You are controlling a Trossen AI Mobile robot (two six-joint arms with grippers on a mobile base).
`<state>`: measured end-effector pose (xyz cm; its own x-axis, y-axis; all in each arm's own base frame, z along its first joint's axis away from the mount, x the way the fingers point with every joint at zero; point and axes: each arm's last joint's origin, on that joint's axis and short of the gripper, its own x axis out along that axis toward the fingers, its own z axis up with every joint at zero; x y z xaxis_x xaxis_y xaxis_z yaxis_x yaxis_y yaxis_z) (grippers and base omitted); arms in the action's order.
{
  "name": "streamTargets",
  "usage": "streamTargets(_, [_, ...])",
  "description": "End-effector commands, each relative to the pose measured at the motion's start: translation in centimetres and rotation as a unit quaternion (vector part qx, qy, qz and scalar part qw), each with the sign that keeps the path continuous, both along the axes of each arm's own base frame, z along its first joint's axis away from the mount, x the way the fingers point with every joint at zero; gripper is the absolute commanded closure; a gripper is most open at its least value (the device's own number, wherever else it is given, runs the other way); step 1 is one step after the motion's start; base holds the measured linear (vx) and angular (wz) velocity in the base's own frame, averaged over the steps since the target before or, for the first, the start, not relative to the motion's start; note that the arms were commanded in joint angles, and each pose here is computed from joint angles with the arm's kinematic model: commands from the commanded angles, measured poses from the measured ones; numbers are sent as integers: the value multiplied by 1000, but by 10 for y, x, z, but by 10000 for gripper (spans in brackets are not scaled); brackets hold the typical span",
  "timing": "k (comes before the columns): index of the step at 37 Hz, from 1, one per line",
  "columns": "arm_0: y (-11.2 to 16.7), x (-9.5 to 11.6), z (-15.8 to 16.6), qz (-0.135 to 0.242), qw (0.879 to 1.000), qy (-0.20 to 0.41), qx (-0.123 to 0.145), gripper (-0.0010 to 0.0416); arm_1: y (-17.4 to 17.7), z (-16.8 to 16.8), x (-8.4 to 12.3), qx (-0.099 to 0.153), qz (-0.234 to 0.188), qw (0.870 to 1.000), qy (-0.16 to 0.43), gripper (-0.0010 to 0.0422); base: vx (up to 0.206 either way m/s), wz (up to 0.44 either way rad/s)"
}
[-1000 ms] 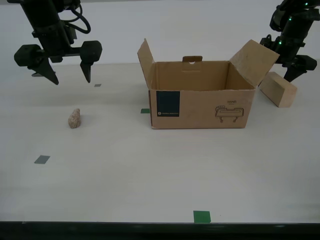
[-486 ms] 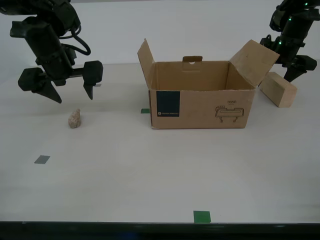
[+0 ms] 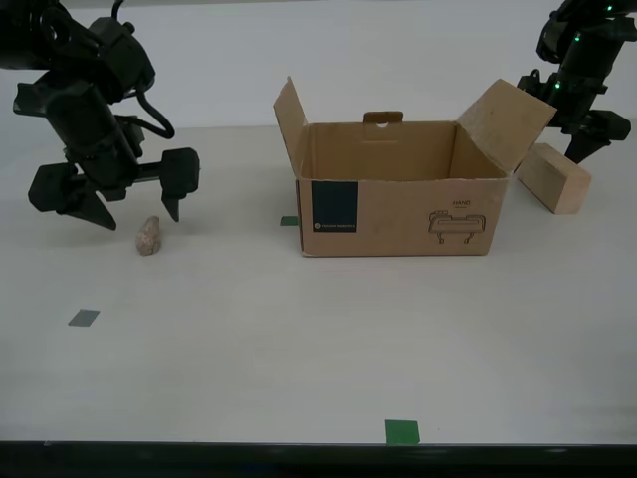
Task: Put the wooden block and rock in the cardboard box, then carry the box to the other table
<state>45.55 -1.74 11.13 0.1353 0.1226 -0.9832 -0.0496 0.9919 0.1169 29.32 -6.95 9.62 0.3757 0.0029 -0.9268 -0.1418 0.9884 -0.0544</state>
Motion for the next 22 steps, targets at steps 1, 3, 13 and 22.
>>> streamTargets(1, [0,0,0,0,1000,0,-2,19,1,-2,-3,2,4,1000,4,16,0,0])
streamTargets(3, [0,0,0,0,1000,1,-2,19,1,-3,-4,2,5,1000,6,16,0,0])
streamTargets(13, [0,0,0,-1,1000,1,-2,18,0,-4,-5,0,9,1000,7,16,0,0])
streamTargets(22, [0,0,0,0,1000,2,-2,19,-3,-6,-8,-6,21,1000,13,16,0,0])
